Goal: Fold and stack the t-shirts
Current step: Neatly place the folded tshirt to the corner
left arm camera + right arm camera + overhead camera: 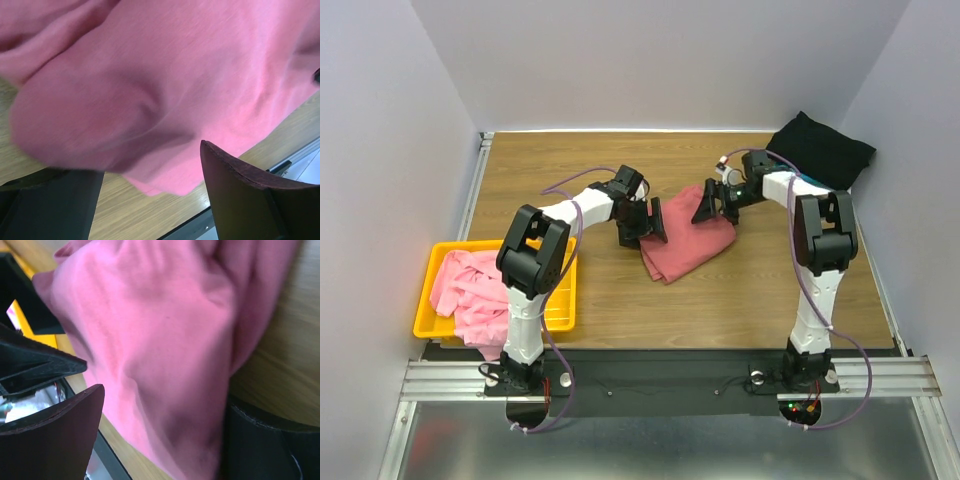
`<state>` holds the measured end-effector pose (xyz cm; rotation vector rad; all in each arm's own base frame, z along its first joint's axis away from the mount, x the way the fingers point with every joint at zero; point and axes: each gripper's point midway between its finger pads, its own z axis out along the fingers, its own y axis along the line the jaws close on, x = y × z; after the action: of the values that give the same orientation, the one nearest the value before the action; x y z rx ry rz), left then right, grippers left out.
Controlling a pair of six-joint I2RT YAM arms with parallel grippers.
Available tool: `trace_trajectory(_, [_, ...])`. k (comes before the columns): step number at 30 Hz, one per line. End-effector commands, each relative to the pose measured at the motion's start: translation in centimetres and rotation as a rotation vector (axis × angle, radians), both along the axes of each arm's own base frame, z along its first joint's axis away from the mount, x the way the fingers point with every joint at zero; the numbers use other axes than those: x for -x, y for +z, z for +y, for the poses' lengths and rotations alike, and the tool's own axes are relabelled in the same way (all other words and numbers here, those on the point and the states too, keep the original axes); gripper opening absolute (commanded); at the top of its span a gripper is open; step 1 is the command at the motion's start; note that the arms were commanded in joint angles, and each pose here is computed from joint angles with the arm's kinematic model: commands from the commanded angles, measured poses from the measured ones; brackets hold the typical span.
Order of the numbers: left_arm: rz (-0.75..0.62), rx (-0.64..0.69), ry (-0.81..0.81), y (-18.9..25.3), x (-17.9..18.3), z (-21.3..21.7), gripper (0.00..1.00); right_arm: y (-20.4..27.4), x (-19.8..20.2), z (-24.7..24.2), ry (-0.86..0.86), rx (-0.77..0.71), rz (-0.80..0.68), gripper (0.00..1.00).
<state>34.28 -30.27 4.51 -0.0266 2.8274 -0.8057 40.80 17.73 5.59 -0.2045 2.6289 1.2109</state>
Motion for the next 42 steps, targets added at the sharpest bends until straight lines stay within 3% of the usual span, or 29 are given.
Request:
trace_trajectory(1, [-0.001, 0.038, -0.003, -0.2, -0.2, -0.8, 0.84, -0.4, 1.6, 2.3, 0.077, -0.009, -0.021, 0.87])
trace_trajectory(13, [0.013, 0.077, -0.008, -0.5, -0.3, -1.9, 0.82, -1.1, 3.2, 6.1, 0.141, -0.013, -0.006, 0.82])
trace_trajectory(15, [0.017, 0.081, -0.007, -0.6, -0.3, -2.0, 0.81, -1.3, 2.9, 6.2, 0.132, -0.004, -0.001, 0.72])
trace_trajectory(16, [0.018, 0.082, -0.007, -0.6, -0.3, -2.0, 0.81, -1.4, 2.9, 6.3, 0.122, -0.001, 0.011, 0.60])
trace_trajectory(19, [0.017, 0.085, -0.006, -0.6, -0.4, -2.1, 0.81, -2.2, 3.0, 6.2, 0.111, 0.009, 0.035, 0.46])
trace_trajectory(20, [0.014, 0.089, -0.007, -0.4, -0.4, -2.1, 0.81, -2.7, 3.0, 5.9, 0.095, 0.031, 0.045, 0.37])
trace_trajectory(22, [-0.001, 0.093, -0.012, 0.1, -0.6, -2.2, 0.86, -3.4, 3.0, 5.5, 0.079, 0.062, 0.054, 0.18])
trace_trajectory(25, [-0.014, 0.083, -0.005, 0.4, -1.0, -1.8, 0.90, -3.3, 2.6, 5.3, 0.066, 0.078, 0.044, 0.01])
trace_trajectory(32, [-0.066, 0.092, 0.065, 2.6, -2.2, 1.5, 0.95, 0.7, -3.2, 1.3, -0.101, 0.104, -0.066, 0.00])
trace_trajectory(37, [-0.023, 0.039, 0.112, 0.4, -1.0, 5.7, 0.95, 6.0, -8.8, -5.4, -0.276, 0.107, -0.201, 0.00])
trace_trajectory(42, [0.014, 0.006, 0.100, -1.4, 0.7, 7.1, 0.95, 10.2, -12.3, -9.3, -0.355, 0.165, -0.329, 0.01])
